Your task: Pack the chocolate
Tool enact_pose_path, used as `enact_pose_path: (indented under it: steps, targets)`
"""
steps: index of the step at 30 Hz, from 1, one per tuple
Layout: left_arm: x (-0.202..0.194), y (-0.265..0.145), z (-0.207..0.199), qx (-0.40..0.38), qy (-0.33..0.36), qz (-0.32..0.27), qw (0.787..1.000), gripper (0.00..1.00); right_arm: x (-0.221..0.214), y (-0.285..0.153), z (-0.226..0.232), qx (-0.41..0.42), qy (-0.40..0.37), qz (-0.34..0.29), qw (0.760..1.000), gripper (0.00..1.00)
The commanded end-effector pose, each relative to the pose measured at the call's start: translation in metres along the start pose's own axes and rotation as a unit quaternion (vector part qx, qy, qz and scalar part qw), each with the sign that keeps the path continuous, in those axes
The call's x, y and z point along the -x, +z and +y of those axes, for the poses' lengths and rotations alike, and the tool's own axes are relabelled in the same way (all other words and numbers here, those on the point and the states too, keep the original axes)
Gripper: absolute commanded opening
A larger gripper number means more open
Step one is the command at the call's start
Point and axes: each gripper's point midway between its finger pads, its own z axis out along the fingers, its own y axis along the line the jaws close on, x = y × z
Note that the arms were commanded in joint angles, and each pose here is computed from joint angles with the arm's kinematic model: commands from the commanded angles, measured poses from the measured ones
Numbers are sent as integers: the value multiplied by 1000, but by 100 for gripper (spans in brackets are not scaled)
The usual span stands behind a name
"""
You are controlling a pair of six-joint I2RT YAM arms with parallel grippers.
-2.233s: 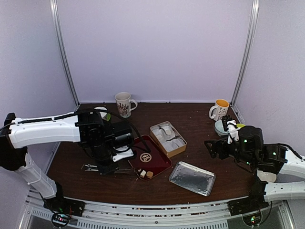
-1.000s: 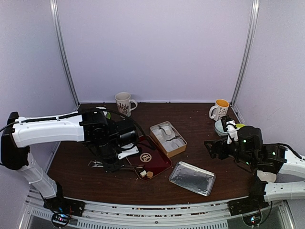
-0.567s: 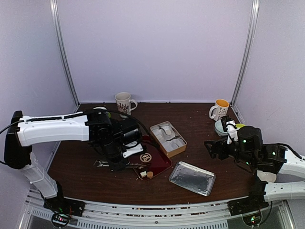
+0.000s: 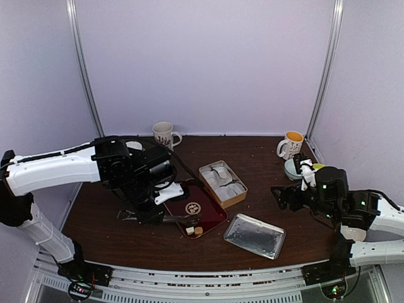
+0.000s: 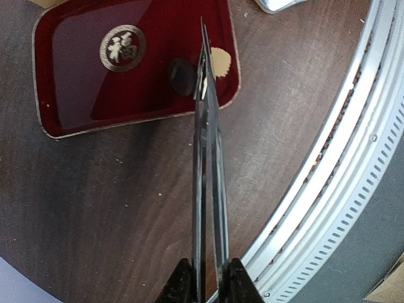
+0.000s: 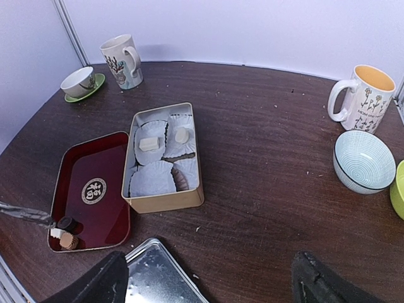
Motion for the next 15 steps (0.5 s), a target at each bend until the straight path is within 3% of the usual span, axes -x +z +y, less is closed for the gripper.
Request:
enact_pose_path:
  steps: [1, 15]
  targets:
    - [-15, 6, -19, -59, -6, 25, 998, 20, 4, 0, -2, -5, 7, -5, 1000, 90]
    - [-15, 32, -10, -32, 5, 65, 997, 20, 4, -1, -4, -9, 7, -6, 1000, 90]
